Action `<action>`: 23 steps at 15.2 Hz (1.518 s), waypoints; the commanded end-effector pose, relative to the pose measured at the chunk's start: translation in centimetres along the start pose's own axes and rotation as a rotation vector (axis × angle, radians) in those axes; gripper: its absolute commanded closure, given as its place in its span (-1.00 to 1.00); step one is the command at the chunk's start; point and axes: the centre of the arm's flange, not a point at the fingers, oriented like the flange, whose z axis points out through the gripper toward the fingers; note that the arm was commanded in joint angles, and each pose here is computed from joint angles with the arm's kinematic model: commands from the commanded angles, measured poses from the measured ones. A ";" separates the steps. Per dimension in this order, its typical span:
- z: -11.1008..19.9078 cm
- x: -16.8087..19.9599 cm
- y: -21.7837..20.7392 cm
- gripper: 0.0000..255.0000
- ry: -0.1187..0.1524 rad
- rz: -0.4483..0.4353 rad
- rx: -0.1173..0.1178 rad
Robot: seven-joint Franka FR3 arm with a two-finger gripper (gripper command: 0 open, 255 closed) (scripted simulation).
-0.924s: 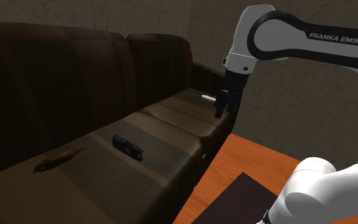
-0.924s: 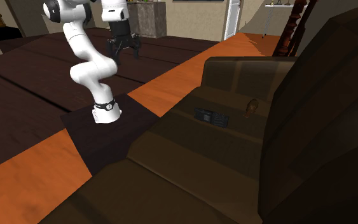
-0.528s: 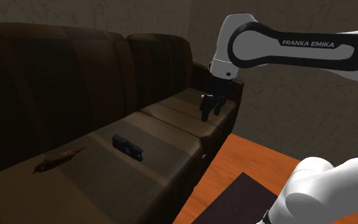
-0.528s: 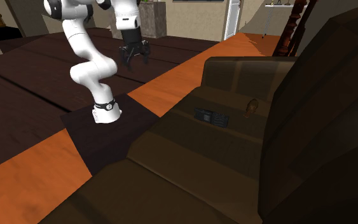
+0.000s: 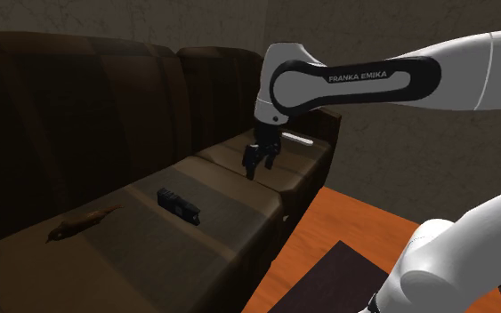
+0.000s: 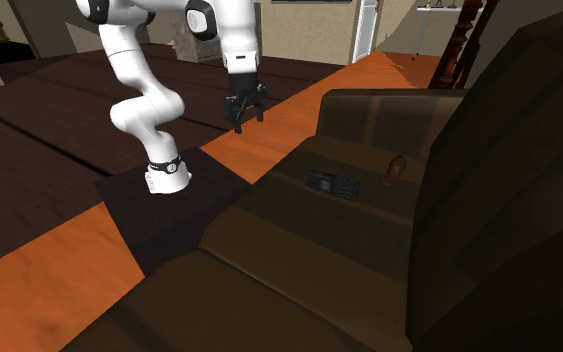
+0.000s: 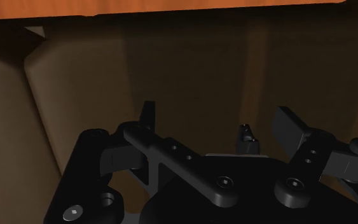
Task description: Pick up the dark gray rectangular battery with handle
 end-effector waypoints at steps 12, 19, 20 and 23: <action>9.1 13.0 -7.1 -1.00 0.003 -0.085 -0.013; 14.0 19.7 -11.2 -1.00 0.004 -0.131 -0.021; 14.7 20.6 -11.8 -1.00 0.004 -0.138 -0.022; 16.3 21.4 -12.3 -1.00 0.004 -0.143 -0.023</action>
